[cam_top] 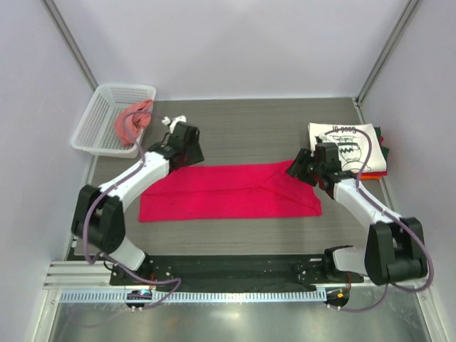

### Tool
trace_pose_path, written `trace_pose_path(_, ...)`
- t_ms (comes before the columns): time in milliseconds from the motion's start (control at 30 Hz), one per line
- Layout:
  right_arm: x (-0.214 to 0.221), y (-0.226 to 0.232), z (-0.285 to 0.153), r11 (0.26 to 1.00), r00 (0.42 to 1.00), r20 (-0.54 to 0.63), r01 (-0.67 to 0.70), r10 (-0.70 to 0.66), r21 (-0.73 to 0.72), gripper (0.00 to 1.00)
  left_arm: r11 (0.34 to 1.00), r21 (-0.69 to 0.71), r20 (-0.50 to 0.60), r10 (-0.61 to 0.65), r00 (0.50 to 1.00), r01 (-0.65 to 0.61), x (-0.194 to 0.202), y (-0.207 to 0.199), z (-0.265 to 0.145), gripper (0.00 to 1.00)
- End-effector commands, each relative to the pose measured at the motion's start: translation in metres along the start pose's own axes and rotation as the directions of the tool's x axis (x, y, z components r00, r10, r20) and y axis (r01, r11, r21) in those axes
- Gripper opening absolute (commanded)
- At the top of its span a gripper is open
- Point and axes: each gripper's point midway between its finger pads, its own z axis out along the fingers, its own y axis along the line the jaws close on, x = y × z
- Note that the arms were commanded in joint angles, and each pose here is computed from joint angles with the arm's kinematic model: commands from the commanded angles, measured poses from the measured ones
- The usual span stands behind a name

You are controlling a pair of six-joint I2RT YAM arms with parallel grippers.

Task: Fold and stack the t-shirts
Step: Fold the tshirt

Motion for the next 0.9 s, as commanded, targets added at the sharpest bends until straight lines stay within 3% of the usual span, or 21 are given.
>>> trace_pose_path(0, -0.027, 0.032, 0.016, 0.995, 0.998, 0.049, 0.051, -0.046, -0.088, 0.59, 0.991, 0.133, -0.035, 0.013, 0.999, -0.008, -0.006, -0.061, 0.016, 0.52)
trace_pose_path(100, -0.023, 0.033, 0.039, 0.994, 0.998, 0.000, 0.066, -0.067, -0.087, 0.59, 0.982, 0.186, -0.121, 0.058, 0.991, -0.035, 0.013, -0.090, 0.046, 0.52)
trace_pose_path(233, -0.013, 0.030, 0.062, 0.991, 0.993, -0.059, 0.092, -0.098, -0.101, 0.59, 0.954, 0.299, -0.158, 0.089, 0.983, -0.039, 0.017, -0.131, 0.063, 0.51)
trace_pose_path(300, -0.004, 0.026, 0.071, 0.990, 0.990, -0.092, 0.097, -0.107, -0.102, 0.60, 0.884, 0.467, -0.197, 0.133, 0.971, -0.026, 0.033, -0.167, 0.057, 0.51)
trace_pose_path(500, 0.011, 0.029, 0.079, 0.987, 0.983, -0.141, 0.102, -0.119, -0.126, 0.63, 0.810, 0.586, -0.224, 0.188, 0.956, -0.022, 0.071, -0.212, 0.064, 0.50)
trace_pose_path(667, 0.026, 0.035, 0.066, 0.981, 0.979, -0.171, 0.077, -0.107, -0.176, 0.48, 0.771, 0.636, -0.211, 0.207, 0.955, -0.027, 0.089, -0.232, 0.056, 0.50)
trace_pose_path(867, 0.049, 0.035, 0.046, 0.973, 0.970, -0.221, 0.054, -0.105, -0.223, 0.20, 0.684, 0.730, -0.211, 0.242, 0.947, -0.012, 0.102, -0.259, 0.040, 0.50)
